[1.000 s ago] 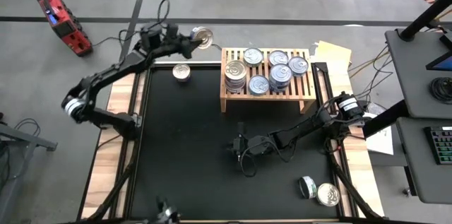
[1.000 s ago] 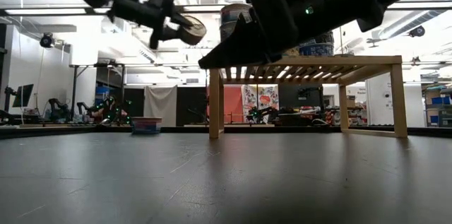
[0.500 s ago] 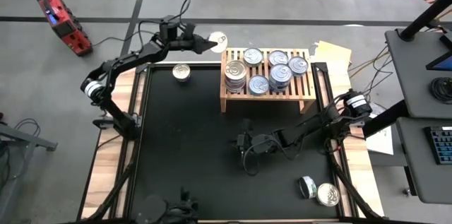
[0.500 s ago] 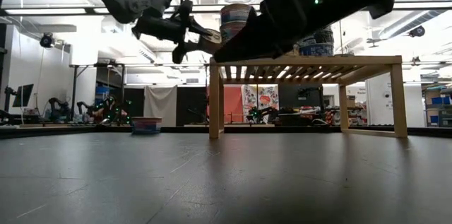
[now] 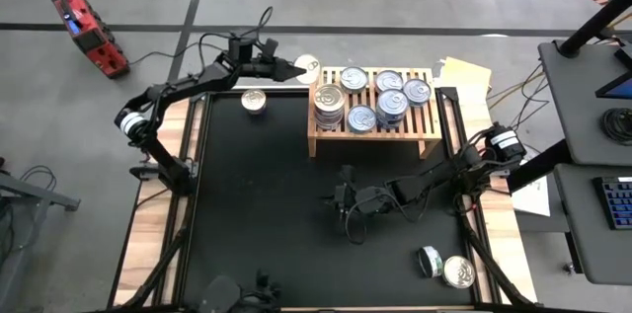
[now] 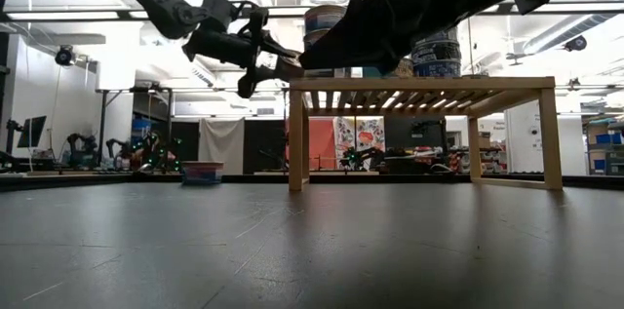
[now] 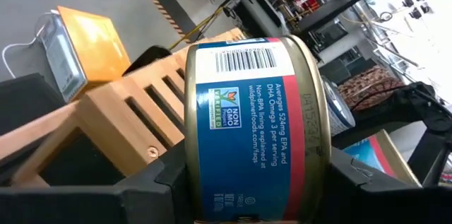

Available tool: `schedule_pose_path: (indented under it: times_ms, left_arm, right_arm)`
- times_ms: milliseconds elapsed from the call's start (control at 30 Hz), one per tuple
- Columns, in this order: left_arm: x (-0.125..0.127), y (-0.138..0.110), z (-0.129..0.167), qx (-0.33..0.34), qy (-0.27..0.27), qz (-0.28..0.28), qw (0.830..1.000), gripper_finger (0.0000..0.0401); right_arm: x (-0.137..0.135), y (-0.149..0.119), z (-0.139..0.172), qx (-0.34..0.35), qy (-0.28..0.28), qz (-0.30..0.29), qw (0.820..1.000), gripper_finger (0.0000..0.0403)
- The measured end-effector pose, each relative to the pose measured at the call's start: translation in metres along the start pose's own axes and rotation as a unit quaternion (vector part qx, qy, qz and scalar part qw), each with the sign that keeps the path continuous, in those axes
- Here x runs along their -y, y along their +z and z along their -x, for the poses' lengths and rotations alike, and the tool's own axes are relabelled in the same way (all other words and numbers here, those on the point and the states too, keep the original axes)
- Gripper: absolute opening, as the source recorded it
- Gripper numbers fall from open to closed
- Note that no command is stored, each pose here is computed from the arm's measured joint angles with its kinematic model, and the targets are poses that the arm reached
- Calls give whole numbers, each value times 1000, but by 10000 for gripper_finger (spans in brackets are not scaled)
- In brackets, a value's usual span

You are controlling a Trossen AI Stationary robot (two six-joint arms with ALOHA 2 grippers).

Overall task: Stack canned seafood by type on shelf
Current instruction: Put the blue-pink tuna can on the shelf

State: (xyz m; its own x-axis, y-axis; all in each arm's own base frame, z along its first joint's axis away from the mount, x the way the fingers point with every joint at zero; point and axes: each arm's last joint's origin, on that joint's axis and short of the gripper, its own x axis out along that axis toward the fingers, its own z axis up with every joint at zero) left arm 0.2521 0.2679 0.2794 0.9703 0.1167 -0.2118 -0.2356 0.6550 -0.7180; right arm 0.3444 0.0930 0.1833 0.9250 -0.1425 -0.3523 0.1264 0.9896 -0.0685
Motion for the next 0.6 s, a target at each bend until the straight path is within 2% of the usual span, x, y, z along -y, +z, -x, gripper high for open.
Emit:
schedule_pose_path:
  times_ms: [600]
  left_arm:
    - [9, -10, -13, -2, 3, -5, 1000, 172]
  right_arm:
    - [-4, 0, 2, 1, 5, -11, 1000, 9]
